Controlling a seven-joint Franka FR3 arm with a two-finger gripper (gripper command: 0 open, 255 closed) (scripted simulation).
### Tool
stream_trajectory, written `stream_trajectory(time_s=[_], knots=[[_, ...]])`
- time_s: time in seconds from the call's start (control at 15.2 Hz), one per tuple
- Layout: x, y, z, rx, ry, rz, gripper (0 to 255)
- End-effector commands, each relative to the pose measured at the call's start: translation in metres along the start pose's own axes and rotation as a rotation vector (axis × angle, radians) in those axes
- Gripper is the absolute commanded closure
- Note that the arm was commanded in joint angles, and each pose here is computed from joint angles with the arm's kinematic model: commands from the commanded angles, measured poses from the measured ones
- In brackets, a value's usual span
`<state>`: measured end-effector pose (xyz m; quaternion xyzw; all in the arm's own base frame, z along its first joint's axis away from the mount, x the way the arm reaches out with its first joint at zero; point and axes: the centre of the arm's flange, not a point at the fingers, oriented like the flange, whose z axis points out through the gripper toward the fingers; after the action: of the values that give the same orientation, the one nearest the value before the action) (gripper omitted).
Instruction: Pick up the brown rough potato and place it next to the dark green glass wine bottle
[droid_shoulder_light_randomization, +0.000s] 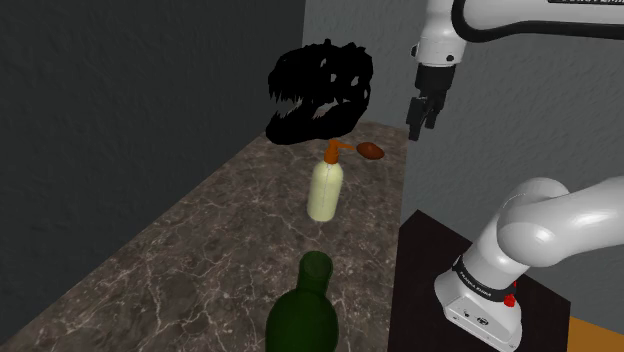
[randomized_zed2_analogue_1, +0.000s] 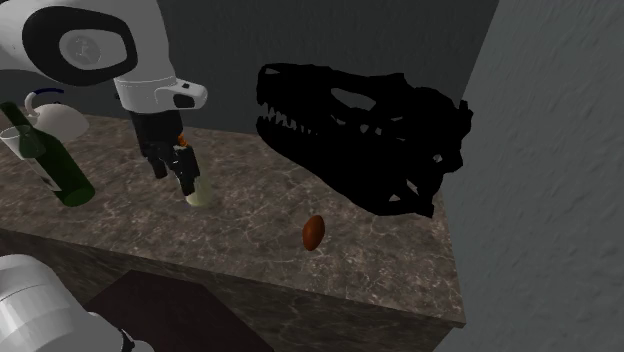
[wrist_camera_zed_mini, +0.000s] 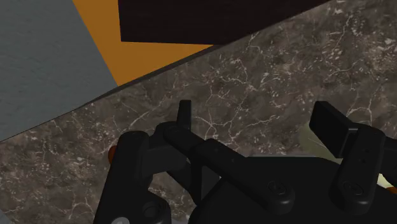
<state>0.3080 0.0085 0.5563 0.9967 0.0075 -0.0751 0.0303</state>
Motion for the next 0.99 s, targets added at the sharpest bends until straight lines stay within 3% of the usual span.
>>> stream_trajectory(time_s=[0.0, 0.92], knots=[[0.000, 0.000, 0.000, 0.000, 0.000, 0.000, 0], [0.112, 0.108, 0.096, 0.024, 0.046, -0.058, 0]])
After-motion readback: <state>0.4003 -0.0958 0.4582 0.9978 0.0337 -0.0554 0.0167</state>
